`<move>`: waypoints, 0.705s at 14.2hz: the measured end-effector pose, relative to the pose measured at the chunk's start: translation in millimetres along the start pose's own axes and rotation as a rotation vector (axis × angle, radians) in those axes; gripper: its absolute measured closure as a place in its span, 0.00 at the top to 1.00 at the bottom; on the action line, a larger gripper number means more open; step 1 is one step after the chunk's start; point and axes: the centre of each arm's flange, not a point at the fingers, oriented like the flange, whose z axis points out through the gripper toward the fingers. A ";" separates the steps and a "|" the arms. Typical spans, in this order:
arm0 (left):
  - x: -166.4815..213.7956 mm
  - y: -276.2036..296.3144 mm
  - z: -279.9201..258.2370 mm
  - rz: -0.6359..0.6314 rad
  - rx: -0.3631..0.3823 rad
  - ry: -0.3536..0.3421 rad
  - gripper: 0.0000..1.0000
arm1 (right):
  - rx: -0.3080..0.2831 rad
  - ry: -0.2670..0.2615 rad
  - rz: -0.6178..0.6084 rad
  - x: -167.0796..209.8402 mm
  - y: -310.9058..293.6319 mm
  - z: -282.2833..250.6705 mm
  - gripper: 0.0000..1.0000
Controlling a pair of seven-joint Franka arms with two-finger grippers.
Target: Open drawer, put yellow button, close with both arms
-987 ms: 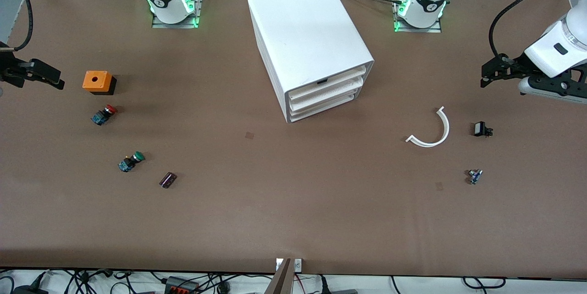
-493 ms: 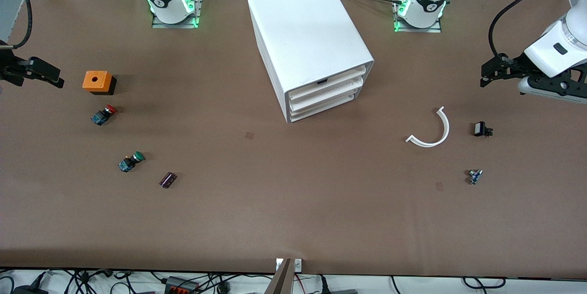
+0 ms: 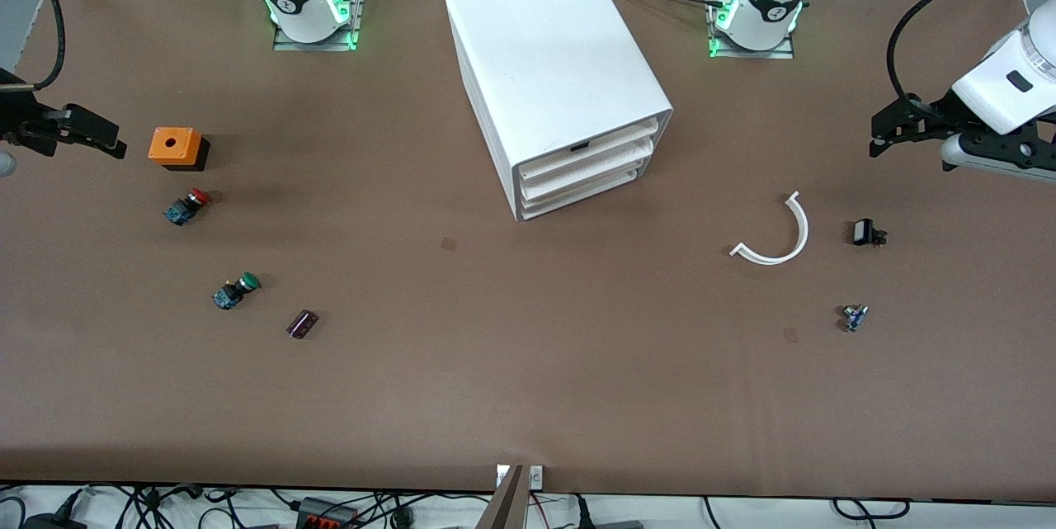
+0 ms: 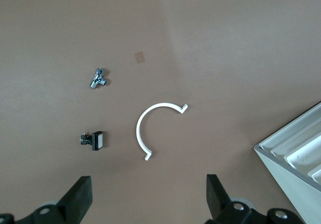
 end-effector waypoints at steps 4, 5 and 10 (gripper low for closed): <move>1.8 -0.5 2.2 0.000 -0.001 -0.003 1.00 | 0.000 0.000 0.000 0.0 0.1 0.0 1.00; 2.2 -0.6 2.4 0.000 -0.001 -0.003 1.00 | 0.000 0.000 0.000 -0.1 0.2 0.0 1.00; 2.3 -0.6 1.6 0.000 -0.001 -0.003 1.00 | 0.000 -0.007 0.003 -0.8 1.7 1.7 1.00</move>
